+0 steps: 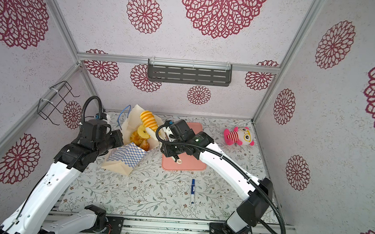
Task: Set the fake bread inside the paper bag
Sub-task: 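Lift the spiral bun in the tongs over the bag with the right gripper, then lower the spiral bun into the bag and open the tongs with the right gripper, then withdraw the tongs from the bag back over the tray with the right gripper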
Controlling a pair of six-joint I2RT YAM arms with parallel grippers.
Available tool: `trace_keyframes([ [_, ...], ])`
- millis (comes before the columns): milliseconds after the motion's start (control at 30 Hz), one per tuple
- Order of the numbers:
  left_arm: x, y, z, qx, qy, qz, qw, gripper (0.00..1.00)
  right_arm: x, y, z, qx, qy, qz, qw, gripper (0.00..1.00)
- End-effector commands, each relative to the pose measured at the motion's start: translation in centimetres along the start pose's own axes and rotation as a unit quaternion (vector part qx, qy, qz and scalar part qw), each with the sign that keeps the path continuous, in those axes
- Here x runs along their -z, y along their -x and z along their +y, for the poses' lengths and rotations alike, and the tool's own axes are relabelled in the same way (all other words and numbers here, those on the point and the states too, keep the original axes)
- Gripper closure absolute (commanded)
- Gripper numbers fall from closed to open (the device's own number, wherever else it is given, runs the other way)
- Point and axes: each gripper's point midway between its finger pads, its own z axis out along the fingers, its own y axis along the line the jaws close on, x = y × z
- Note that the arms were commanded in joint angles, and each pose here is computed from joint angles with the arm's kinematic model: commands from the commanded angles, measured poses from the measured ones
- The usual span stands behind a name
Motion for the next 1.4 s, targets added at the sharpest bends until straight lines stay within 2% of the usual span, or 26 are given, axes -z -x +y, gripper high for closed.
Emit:
trace_keyframes([
  [0, 0.4, 0.6, -0.1, 0.008, -0.004, -0.007, 1.0, 1.0, 1.0, 1.7, 1.0, 0.018, 0.009, -0.035, 0.999, 0.57],
  [267, 0.5, 0.4, 0.1, 0.009, -0.002, -0.006, 1.0, 1.0, 0.6, 1.9, 1.2, 0.019, 0.011, -0.035, 0.999, 0.48],
  [633, 0.5, 0.4, 0.2, 0.009, -0.001, -0.006, 1.0, 1.0, 1.6, 3.1, 0.8, 0.02, -0.008, -0.064, 0.998, 0.48],
  [1033, 0.5, 0.1, 0.4, 0.009, 0.001, -0.006, 1.0, 1.0, 6.1, 6.4, -0.8, 0.009, -0.052, -0.152, 0.987, 0.49],
  [1233, 0.5, 0.2, 0.3, 0.007, 0.001, -0.006, 1.0, 1.0, 9.5, 7.2, -3.5, -0.025, -0.071, -0.205, 0.976, 0.49],
  [1367, 0.5, 0.4, 0.2, 0.006, 0.0, -0.008, 1.0, 1.0, 11.3, 6.9, -6.7, -0.07, -0.072, -0.227, 0.969, 0.49],
])
